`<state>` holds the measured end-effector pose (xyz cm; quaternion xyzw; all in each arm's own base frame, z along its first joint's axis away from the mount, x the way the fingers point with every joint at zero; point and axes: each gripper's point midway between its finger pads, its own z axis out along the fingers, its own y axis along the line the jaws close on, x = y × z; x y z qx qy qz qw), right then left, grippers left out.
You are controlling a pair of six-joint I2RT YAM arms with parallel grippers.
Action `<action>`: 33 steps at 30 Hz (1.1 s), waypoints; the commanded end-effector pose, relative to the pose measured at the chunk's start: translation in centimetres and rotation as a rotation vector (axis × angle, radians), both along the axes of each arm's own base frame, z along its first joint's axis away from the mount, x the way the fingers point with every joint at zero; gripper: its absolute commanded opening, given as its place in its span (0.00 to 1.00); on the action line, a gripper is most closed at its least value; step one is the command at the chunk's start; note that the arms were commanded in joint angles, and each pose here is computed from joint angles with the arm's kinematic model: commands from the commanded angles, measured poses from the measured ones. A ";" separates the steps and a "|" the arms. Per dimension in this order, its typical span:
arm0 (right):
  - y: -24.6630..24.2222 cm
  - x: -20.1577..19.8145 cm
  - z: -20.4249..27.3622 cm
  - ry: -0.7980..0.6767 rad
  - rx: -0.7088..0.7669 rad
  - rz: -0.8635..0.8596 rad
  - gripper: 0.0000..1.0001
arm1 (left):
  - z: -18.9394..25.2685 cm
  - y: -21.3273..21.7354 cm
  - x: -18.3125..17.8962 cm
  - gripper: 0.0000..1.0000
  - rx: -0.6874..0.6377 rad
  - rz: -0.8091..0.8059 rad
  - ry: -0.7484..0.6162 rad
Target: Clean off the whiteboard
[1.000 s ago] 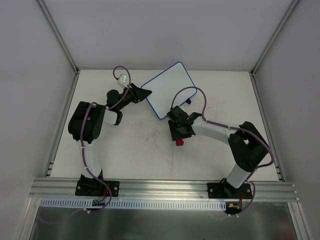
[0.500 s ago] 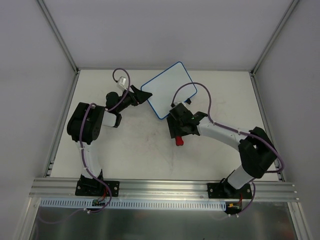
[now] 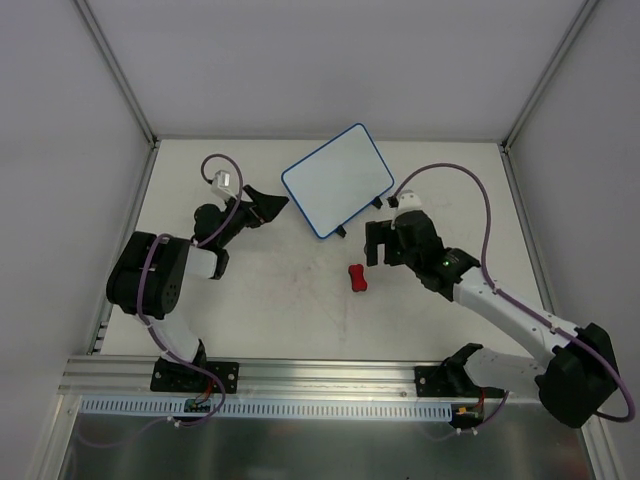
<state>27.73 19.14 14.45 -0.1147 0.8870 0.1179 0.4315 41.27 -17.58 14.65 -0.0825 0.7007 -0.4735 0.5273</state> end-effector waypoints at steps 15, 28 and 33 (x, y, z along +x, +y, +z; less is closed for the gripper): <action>-7.2 0.7 -0.7 -0.176 -0.017 -0.196 0.99 | 1.0 7.0 -5.8 0.99 0.147 0.340 0.066; -9.4 0.9 -3.3 -0.255 0.081 -0.387 0.99 | -0.4 8.7 -9.9 0.99 0.288 0.365 0.169; -9.5 1.7 -2.7 -0.264 0.065 -0.418 0.99 | -2.6 8.5 -10.9 0.99 0.351 0.318 0.182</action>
